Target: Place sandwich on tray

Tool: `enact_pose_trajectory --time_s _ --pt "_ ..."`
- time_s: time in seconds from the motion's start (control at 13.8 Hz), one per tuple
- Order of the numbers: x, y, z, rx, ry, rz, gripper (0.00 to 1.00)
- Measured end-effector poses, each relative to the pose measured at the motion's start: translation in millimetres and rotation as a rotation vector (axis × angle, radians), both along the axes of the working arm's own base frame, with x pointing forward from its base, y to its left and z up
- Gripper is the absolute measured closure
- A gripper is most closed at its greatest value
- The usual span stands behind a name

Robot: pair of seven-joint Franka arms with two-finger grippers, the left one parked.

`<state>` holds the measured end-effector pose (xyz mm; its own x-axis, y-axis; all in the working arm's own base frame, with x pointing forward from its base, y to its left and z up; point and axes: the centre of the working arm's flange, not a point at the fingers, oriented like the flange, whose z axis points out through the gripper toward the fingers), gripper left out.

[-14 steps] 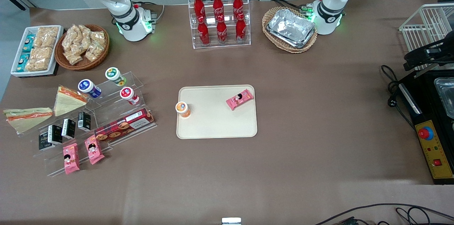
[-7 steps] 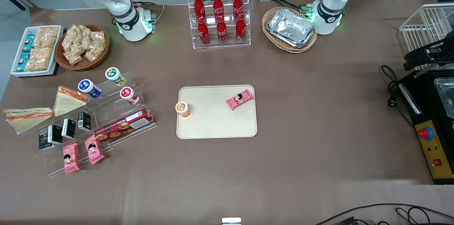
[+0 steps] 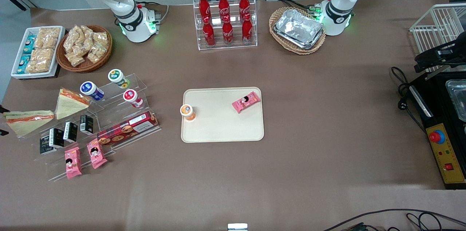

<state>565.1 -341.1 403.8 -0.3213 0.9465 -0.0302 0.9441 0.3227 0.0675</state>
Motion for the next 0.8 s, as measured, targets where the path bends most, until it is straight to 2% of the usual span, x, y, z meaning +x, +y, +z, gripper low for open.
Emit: enact_pose_trajectory --time_s 0.29,0.43,0.65,0.8 --pt "2.6 8.4 -9.1 -0.001 -0.002 0.012 0.02" --pt "5.4 13.3 -10.1 -0.004 -0.005 0.021 0.19" --pt "6.7 15.9 -10.1 -0.005 -0.008 0.025 0.54" --pt "6.6 16.0 -8.9 -0.006 -0.009 0.025 0.65"
